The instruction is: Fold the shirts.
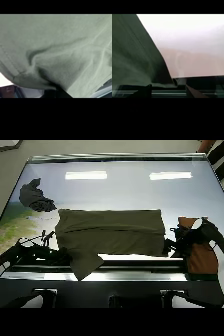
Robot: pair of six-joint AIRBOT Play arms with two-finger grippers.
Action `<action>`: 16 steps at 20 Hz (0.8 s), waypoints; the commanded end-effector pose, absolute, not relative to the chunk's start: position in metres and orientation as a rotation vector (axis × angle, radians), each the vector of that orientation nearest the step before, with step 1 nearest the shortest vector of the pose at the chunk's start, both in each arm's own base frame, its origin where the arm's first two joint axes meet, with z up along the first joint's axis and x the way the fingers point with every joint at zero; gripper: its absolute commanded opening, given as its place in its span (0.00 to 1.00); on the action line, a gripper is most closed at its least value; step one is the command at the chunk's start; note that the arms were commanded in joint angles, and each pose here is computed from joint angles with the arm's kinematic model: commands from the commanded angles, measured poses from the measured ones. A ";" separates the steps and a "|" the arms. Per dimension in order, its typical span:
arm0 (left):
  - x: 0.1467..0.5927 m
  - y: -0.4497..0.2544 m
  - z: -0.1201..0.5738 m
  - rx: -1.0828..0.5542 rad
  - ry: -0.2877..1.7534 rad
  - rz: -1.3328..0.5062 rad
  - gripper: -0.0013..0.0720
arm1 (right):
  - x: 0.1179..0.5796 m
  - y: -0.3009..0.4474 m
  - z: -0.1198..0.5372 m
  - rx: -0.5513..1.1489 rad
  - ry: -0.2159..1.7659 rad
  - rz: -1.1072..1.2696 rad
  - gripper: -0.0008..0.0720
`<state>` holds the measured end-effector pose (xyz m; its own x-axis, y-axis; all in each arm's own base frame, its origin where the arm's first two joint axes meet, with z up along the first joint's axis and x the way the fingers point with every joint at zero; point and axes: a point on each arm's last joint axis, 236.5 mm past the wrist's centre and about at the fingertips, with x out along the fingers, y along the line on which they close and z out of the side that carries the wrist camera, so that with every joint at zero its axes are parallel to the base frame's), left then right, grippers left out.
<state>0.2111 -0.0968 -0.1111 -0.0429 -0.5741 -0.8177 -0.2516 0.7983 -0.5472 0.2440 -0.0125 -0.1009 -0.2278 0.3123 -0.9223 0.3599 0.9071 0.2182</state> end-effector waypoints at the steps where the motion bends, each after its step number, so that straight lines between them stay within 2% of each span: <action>1: 0.214 -0.095 -0.112 -0.650 1.616 -0.285 0.07 | 0.261 0.004 -0.114 0.605 1.732 -0.038 0.64; 2: 0.215 -0.095 -0.111 -0.648 1.609 -0.287 0.07 | 0.267 0.008 -0.114 0.633 1.707 -0.033 0.41; 3: 0.217 -0.094 -0.108 -0.640 1.594 -0.288 0.07 | 0.270 0.009 -0.113 0.641 1.697 -0.031 0.05; 8: 0.260 -0.075 -0.038 -0.440 1.462 -0.359 0.06 | 0.303 0.001 -0.065 0.545 1.577 0.049 0.06; 12: 0.355 -0.056 0.037 -0.385 1.216 -0.318 0.06 | 0.380 -0.012 -0.023 0.492 1.360 0.014 0.06; 16: 0.433 -0.047 0.025 -0.392 1.241 -0.328 0.06 | 0.462 0.000 -0.033 0.462 1.294 -0.010 0.06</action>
<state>0.3846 -0.0534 0.0234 0.2817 -0.4486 -0.8482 0.0206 0.8866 -0.4620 0.4106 -0.0030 -0.0326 0.2257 0.2869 -0.9310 0.2562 0.9045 0.3409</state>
